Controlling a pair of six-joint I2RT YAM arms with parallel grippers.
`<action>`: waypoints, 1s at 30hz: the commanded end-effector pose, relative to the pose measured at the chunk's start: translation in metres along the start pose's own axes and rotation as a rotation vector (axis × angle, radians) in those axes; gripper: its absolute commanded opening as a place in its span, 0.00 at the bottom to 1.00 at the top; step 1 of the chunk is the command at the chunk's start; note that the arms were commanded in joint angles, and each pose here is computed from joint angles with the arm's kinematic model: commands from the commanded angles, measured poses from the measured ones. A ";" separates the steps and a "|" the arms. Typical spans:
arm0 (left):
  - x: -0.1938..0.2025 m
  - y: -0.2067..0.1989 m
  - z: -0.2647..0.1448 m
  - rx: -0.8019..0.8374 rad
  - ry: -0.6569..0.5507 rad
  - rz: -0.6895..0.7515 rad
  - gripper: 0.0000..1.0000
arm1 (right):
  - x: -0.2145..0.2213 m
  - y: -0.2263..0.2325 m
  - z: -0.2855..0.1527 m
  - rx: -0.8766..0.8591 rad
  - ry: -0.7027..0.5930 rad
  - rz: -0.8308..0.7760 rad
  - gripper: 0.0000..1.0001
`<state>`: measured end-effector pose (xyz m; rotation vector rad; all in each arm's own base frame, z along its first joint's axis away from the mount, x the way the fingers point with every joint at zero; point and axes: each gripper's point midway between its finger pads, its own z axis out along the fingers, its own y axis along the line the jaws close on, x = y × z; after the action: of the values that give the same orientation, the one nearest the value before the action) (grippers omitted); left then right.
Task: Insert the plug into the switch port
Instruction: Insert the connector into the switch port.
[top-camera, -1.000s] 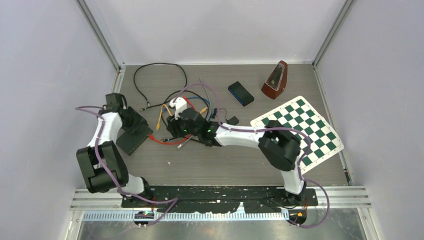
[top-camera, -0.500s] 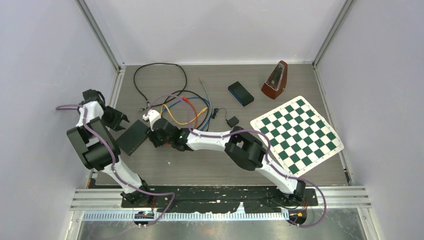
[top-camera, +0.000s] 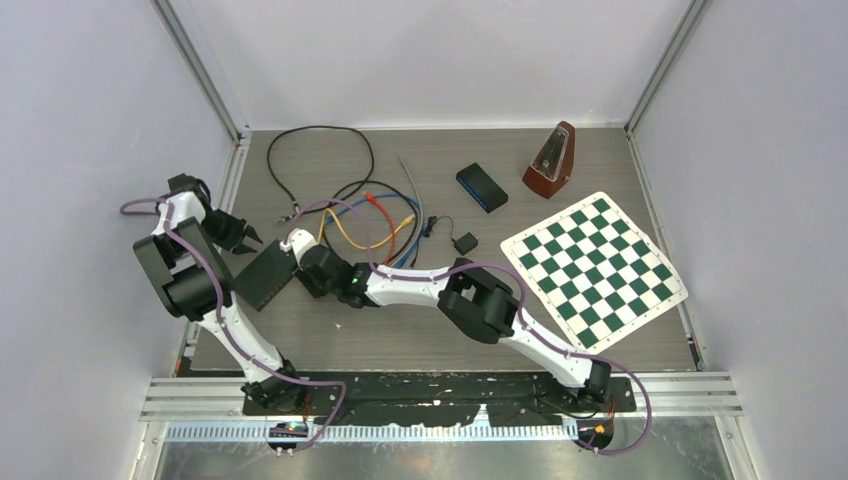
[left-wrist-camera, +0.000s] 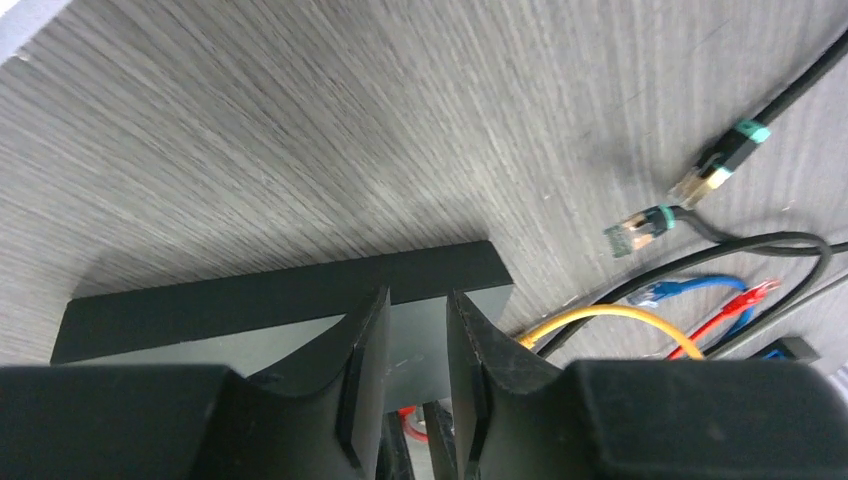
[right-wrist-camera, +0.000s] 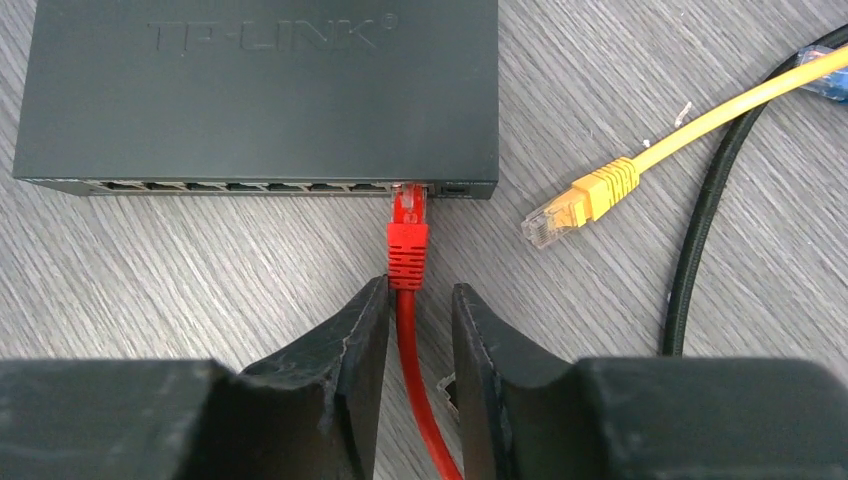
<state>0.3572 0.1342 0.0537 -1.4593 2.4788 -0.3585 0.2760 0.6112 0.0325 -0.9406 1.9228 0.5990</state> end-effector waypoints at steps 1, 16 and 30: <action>0.013 0.003 0.006 0.002 0.090 0.026 0.29 | -0.013 0.004 0.000 0.012 -0.060 -0.018 0.32; 0.070 0.000 0.006 0.076 0.293 0.098 0.27 | -0.011 0.012 -0.005 -0.056 -0.180 -0.059 0.05; 0.109 0.005 0.006 0.076 0.369 0.148 0.13 | -0.028 -0.008 -0.001 -0.012 -0.268 -0.053 0.05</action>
<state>0.3625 0.1018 0.0372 -1.1920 2.5446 -0.5514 0.2758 0.6108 0.0307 -0.9459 1.6989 0.6360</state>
